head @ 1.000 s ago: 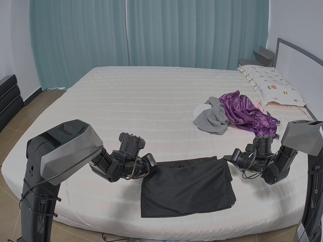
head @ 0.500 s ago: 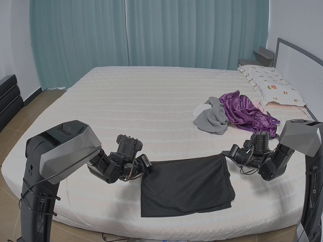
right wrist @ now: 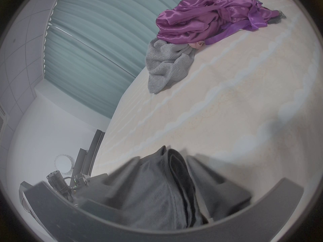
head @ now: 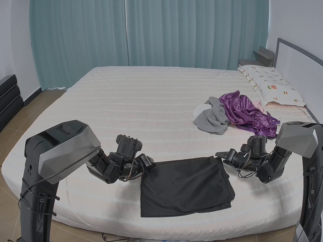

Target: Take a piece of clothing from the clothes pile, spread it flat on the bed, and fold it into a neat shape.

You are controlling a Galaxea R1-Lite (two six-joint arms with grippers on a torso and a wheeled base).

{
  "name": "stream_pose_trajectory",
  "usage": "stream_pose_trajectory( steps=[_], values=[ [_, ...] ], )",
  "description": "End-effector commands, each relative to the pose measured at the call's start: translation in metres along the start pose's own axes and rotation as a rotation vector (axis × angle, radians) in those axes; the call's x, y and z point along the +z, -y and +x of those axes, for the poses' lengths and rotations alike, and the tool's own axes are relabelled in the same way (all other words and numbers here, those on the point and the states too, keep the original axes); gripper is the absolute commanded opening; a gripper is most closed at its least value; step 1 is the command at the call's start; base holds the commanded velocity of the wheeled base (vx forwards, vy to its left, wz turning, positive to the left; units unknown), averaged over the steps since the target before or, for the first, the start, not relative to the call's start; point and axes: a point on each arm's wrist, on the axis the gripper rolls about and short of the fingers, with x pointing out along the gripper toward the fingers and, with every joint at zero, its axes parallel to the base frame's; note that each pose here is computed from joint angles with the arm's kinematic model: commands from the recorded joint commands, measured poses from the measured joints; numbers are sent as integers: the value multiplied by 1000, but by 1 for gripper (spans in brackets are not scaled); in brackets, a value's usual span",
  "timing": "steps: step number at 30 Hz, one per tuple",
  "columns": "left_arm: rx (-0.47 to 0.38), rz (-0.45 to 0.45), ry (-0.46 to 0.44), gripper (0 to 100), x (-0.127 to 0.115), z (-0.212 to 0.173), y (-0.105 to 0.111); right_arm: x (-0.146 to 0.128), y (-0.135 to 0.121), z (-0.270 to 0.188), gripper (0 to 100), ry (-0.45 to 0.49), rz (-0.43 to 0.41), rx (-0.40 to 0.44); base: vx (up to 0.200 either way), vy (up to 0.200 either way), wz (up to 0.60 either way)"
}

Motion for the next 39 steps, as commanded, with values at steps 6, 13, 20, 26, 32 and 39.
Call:
stream_pose_trajectory(
  steps=[6,13,20,26,32,39],
  values=[
    [24,-106,-33,100,7,-45,-20,-25,-9,-81,100,-55,-6,60,0,0,0],
    [37,-247,-84,100,-6,-79,-33,-57,4,-111,100,-157,-61,27,0,0,0],
    [-13,-259,-39,100,-14,-91,-48,-75,12,-110,100,-227,-86,9,0,0,0],
    [-10,-270,-29,100,-13,-93,-55,-83,17,-122,0,-261,-127,-23,0,0,0],
    [-3,-266,-35,100,-16,-95,-58,-88,16,-133,0,-266,-156,-27,0,0,0],
    [0,-266,-35,100,-17,-96,-58,-87,17,-134,0,-260,-153,-30,0,0,0]
  ],
)
